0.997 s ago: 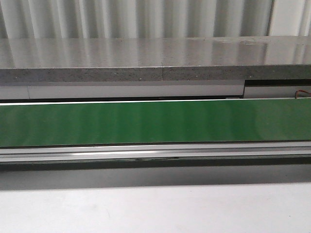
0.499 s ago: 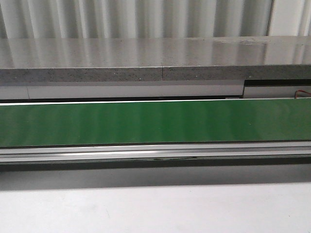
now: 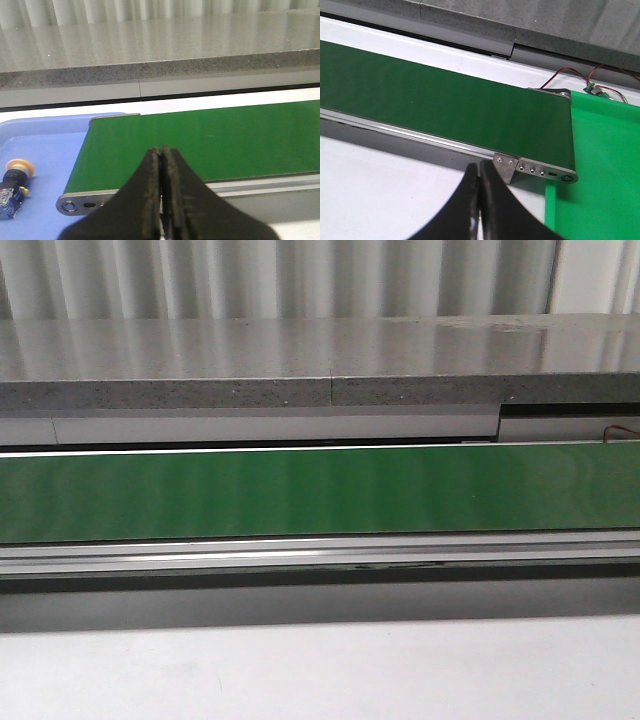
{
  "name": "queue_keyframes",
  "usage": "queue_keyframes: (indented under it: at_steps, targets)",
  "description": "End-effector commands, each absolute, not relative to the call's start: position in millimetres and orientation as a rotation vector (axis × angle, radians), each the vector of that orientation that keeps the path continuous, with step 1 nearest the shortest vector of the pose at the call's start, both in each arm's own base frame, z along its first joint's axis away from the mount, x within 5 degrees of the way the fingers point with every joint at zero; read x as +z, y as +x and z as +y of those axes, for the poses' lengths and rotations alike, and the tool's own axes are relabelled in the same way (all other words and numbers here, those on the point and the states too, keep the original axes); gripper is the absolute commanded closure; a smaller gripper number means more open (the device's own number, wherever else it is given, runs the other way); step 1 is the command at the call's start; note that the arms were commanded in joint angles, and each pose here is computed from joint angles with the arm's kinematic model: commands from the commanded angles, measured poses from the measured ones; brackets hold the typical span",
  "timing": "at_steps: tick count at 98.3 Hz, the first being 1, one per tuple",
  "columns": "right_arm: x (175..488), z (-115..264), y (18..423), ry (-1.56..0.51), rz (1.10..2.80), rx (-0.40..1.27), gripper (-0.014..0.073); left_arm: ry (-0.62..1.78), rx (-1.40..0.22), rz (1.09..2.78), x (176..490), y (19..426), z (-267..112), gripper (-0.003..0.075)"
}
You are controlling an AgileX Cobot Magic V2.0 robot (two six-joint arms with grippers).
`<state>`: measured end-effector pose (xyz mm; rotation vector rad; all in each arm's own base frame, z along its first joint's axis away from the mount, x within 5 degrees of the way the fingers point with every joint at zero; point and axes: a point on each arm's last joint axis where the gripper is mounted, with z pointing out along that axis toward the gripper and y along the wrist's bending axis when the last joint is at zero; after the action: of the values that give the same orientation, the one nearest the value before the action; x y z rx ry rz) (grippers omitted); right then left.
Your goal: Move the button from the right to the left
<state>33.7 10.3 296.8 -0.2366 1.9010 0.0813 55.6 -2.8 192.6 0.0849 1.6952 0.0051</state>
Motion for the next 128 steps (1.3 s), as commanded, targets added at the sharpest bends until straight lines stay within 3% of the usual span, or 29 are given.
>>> queue_keyframes:
  at_steps: [1,94,128]
  targets:
    - [309,10,36,-0.230,1.820,0.065,0.0661,0.073,0.005,1.625,188,55,-2,0.0741]
    - [309,9,36,-0.226,1.820,0.062,0.0661,0.073,0.005,1.625,188,55,-2,0.0741]
    - [284,0,61,-0.038,1.536,-0.058,0.0661,0.073,0.005,1.625,188,55,-2,0.0741]
